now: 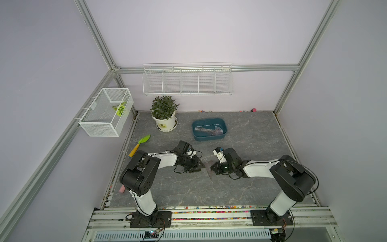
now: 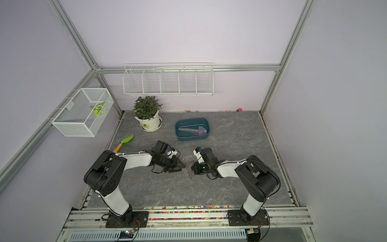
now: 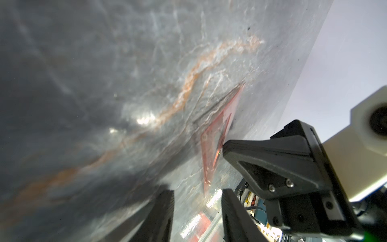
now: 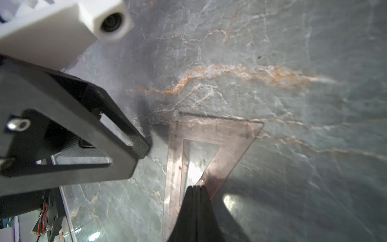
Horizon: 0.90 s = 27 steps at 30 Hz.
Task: Put the scattered rulers into the storage box
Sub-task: Adjust the ruler at the center of the board, then pick up the ruler from the center of the board.
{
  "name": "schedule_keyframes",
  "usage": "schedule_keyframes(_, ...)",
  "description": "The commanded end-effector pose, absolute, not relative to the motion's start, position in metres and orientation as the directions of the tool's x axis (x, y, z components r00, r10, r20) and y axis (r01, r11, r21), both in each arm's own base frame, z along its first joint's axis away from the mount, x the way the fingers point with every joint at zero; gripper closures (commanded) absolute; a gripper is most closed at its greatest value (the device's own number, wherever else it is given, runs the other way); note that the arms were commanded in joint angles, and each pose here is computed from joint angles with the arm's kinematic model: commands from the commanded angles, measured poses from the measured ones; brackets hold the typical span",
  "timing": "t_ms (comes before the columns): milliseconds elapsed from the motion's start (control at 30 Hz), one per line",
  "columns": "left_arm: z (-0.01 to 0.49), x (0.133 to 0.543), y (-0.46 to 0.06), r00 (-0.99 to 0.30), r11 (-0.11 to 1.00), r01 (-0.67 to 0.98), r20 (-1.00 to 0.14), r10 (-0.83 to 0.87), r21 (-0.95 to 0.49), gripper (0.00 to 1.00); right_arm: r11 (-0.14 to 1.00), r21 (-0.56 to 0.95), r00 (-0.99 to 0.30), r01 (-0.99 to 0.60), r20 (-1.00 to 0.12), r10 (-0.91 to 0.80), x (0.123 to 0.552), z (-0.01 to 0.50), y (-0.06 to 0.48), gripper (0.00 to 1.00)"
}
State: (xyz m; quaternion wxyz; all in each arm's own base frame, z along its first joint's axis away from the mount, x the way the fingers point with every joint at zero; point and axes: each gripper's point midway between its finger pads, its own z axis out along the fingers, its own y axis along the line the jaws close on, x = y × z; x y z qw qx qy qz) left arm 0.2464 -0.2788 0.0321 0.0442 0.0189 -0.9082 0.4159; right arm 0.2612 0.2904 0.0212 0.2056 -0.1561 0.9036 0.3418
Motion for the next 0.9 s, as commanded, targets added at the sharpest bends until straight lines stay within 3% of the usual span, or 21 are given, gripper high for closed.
schedule_keyframes(0, -0.006, 0.245, -0.257, -0.989, 0.754, -0.131, 0.133, -0.059, -0.643, 0.56, 0.789, 0.509, -0.916, -0.344, -0.366, -0.163, 0.238, -0.022, 0.265, 0.96)
schedule_keyframes(733, -0.044, 0.247, -0.277, -0.984, 0.778, -0.145, 0.168, -0.051, -0.611, 0.56, 0.785, 0.537, -0.933, -0.31, -0.33, -0.143, 0.225, -0.045, 0.254, 0.97)
schedule_keyframes(867, -0.045, 0.247, -0.286, -0.988, 0.786, -0.109, 0.151, -0.02, -0.609, 0.6, 0.782, 0.541, -0.932, -0.311, -0.333, -0.14, 0.227, -0.044, 0.255, 0.97)
